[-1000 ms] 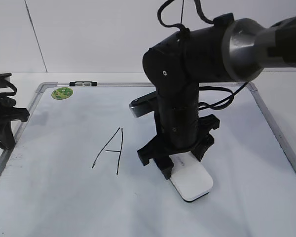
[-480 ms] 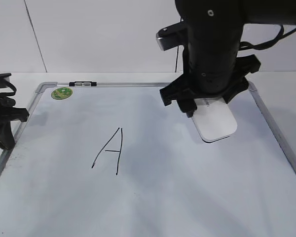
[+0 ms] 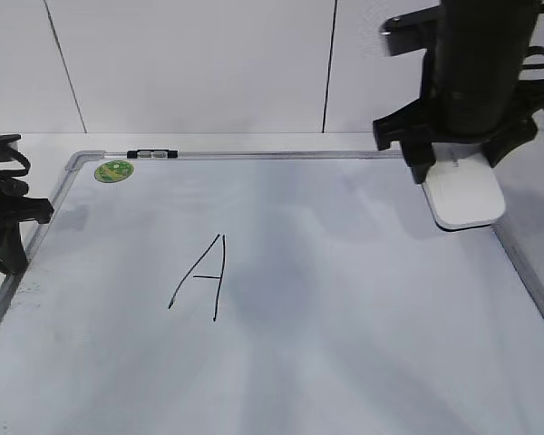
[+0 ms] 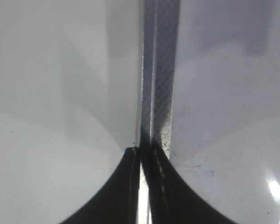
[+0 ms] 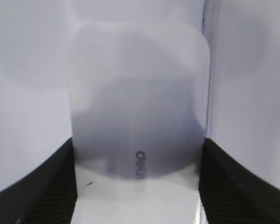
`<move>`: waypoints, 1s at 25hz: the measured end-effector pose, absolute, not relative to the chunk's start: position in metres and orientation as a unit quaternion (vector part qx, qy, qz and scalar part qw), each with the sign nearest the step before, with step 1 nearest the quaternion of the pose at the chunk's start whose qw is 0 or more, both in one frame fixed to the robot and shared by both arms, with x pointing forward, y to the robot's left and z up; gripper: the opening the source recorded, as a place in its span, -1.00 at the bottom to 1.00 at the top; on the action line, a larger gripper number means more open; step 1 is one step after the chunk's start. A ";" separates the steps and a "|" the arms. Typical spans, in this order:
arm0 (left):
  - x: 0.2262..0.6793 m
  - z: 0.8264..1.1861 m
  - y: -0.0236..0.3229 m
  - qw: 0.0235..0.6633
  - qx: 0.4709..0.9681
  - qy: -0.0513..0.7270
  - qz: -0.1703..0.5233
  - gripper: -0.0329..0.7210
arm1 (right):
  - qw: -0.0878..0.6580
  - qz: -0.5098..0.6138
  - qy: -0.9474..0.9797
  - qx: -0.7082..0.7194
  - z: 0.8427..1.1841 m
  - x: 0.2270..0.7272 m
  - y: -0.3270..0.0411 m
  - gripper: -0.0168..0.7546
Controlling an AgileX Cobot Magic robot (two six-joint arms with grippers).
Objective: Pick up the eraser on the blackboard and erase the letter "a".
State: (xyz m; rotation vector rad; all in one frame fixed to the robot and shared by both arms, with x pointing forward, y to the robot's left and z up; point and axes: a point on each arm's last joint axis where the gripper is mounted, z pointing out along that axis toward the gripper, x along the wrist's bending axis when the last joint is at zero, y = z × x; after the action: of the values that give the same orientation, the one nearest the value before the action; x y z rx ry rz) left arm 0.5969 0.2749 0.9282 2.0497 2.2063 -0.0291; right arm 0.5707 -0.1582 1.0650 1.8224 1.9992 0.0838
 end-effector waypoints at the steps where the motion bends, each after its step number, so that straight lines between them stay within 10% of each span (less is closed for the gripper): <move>1: 0.597 0.928 0.275 0.065 0.679 0.731 -0.010 -0.88 | 0.211 0.030 0.718 0.663 1.066 0.573 -0.165 0.47; 14: 0.597 0.928 0.274 0.068 0.677 0.733 -0.014 -0.88 | 0.103 0.041 0.681 0.724 1.060 0.593 -0.248 0.47; 25: 0.597 0.928 0.274 0.069 0.677 0.732 -0.015 -0.88 | 0.043 -0.010 0.700 0.713 1.005 0.613 -0.248 0.47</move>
State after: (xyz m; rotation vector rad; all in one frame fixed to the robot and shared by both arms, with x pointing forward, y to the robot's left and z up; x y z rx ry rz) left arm 0.5968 0.2736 0.9283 2.0389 2.2035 -0.0467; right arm 0.6127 -0.2481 1.0049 2.1812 2.1399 -0.0311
